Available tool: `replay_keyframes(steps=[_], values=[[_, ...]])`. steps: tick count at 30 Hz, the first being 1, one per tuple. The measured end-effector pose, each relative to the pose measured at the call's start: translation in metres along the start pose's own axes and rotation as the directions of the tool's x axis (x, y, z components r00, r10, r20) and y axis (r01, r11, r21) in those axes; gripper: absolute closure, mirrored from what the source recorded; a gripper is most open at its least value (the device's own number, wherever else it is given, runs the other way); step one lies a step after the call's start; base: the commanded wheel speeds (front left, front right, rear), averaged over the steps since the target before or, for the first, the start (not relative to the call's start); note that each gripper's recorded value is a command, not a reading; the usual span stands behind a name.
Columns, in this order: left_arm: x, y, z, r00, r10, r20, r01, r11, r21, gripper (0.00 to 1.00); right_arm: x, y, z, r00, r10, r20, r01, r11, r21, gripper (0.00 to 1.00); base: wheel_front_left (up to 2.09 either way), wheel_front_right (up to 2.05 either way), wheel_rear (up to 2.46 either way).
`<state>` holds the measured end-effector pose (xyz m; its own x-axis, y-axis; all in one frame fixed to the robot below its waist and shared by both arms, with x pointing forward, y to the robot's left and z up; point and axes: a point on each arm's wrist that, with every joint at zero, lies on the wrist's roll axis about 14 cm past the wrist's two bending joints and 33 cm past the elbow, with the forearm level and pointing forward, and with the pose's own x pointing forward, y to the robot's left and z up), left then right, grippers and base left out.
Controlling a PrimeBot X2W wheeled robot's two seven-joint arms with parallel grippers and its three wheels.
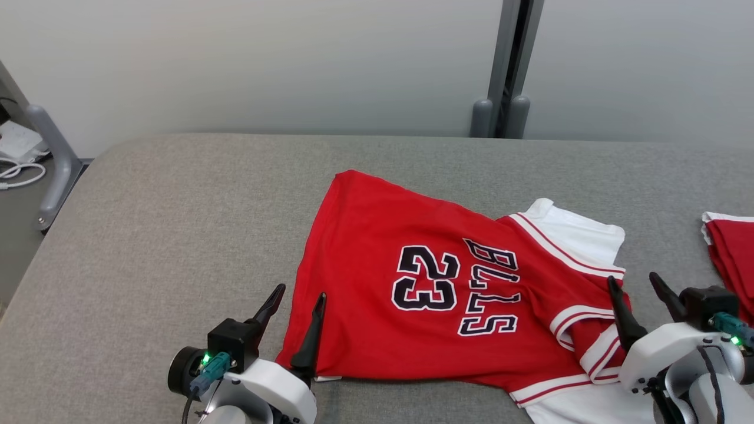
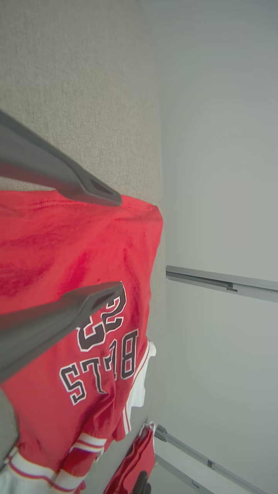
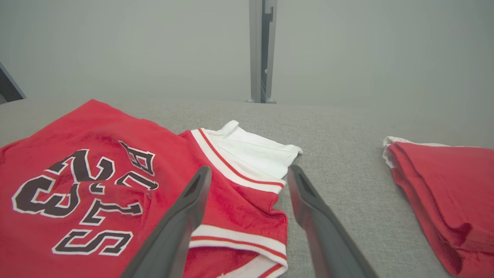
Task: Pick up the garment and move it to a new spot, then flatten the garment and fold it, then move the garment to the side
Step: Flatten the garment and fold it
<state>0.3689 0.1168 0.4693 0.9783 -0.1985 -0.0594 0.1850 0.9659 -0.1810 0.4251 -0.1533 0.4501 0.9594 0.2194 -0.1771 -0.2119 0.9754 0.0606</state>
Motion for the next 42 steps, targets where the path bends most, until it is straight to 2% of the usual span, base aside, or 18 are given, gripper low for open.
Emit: replay_keyframes(steps=[9,17,18,19,20,24,29,36,40,42], values=[[0.004,0.020,-0.008,0.999,0.047,-0.025,-0.047,0.999,-0.002,0.00,0.038,-0.016,-0.033,0.988,-0.016,-0.156,0.014,1.000,-0.018,0.00,0.00,0.00,0.00],[0.004,0.033,-0.015,0.995,0.087,-0.048,-0.088,0.996,-0.014,0.00,0.053,-0.017,-0.057,0.968,-0.037,-0.249,0.049,0.998,0.045,0.00,0.00,0.00,0.00],[0.005,0.034,-0.016,0.995,0.088,-0.051,-0.088,0.996,-0.014,0.00,0.053,-0.013,-0.060,0.965,-0.034,-0.260,0.053,0.996,0.067,0.20,0.00,0.00,0.00],[0.005,0.034,-0.016,0.995,0.088,-0.052,-0.089,0.996,-0.014,0.00,0.054,-0.011,-0.062,0.963,-0.030,-0.268,0.053,0.996,0.078,0.66,0.00,0.00,0.00],[0.005,0.034,-0.017,0.995,0.086,-0.054,-0.087,0.996,-0.013,0.00,0.055,-0.008,-0.063,0.962,-0.021,-0.271,0.042,0.996,0.075,1.00,0.00,0.00,0.00],[0.007,0.036,-0.018,0.994,0.088,-0.057,-0.089,0.996,-0.014,0.00,0.062,-0.006,-0.059,0.966,-0.007,-0.260,0.027,0.997,0.076,1.00,0.00,0.00,0.00],[0.011,0.038,-0.019,0.994,0.092,-0.062,-0.093,0.996,-0.013,0.00,0.083,-0.015,-0.032,0.983,0.003,-0.186,0.000,1.000,0.017,1.00,0.00,0.00,0.00],[0.016,0.042,-0.022,0.993,0.093,-0.073,-0.094,0.995,-0.013,0.00,0.127,-0.029,0.032,0.998,0.024,-0.062,-0.032,0.993,-0.115,1.00,0.00,0.00,0.00],[0.017,0.044,-0.022,0.993,0.096,-0.074,-0.098,0.995,-0.020,0.00,0.149,-0.038,0.061,0.999,0.034,-0.028,-0.039,0.974,-0.224,1.00,0.00,0.00,0.00],[0.016,0.045,-0.024,0.992,0.102,-0.080,-0.105,0.994,-0.027,0.00,0.161,-0.041,0.076,1.000,0.031,-0.004,-0.031,0.970,-0.241,1.00,0.00,0.00,0.00]])
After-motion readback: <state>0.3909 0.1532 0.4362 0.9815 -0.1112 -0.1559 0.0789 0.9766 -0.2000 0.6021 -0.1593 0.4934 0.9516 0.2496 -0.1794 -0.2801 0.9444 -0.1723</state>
